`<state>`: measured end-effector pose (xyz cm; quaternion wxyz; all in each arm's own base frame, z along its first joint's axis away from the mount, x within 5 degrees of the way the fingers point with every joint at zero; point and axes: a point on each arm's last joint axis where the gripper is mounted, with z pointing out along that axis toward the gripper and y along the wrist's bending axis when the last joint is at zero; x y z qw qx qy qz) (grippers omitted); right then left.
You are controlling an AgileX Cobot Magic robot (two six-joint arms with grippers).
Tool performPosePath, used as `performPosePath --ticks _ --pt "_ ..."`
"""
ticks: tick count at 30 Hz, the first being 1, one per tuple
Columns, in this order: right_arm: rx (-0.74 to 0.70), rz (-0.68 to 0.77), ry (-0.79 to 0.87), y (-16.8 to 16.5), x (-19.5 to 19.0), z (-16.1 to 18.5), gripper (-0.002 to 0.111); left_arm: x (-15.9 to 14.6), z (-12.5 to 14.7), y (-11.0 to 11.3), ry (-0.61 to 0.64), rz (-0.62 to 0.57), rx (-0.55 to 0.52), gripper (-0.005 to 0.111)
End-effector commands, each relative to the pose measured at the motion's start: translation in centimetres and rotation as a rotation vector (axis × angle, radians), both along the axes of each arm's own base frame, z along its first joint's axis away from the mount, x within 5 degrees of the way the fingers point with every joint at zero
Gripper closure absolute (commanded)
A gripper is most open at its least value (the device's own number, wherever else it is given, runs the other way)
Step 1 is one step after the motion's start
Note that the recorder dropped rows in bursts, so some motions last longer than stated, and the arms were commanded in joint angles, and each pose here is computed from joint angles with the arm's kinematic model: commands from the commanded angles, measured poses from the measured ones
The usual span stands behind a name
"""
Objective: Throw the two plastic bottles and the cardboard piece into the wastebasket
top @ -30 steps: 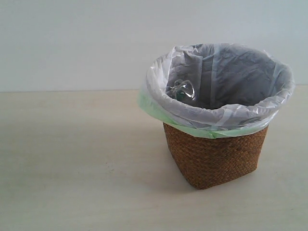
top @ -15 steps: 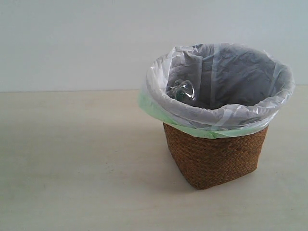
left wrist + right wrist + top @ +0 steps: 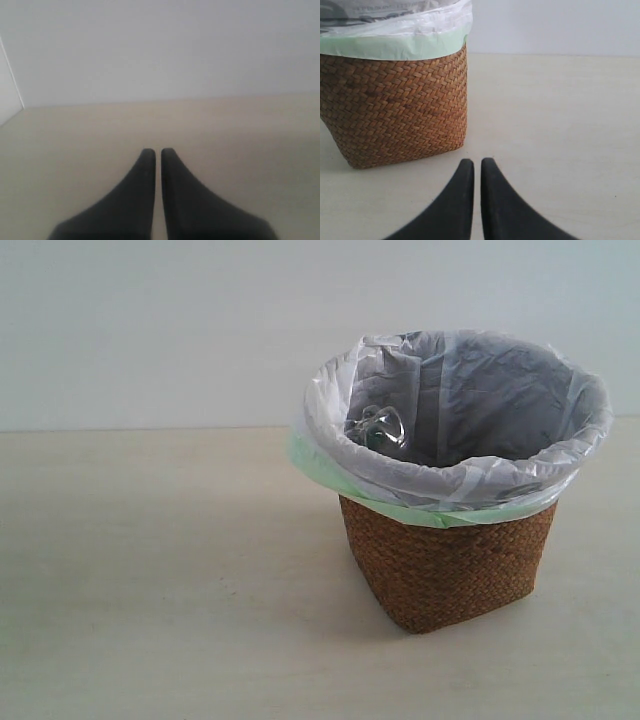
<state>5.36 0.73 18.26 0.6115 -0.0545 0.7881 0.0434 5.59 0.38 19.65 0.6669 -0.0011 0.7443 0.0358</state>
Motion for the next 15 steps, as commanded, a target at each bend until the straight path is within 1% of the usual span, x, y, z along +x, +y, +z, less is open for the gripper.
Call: performPosePath --ticks 1,7,15 --pt "-0.009 0.002 -0.018 -0.02 -0.01 0.15 0.106 -0.18 -1.09 0.11 0.111 0.011 0.015 0.103" --pt "-0.009 0.002 -0.018 -0.02 -0.01 0.15 0.106 -0.17 -1.1 0.0 0.109 0.007 -0.038 0.103" --pt "-0.009 0.002 -0.018 -0.02 -0.01 0.15 0.106 -0.17 -1.1 0.0 0.109 0.007 -0.038 0.103"
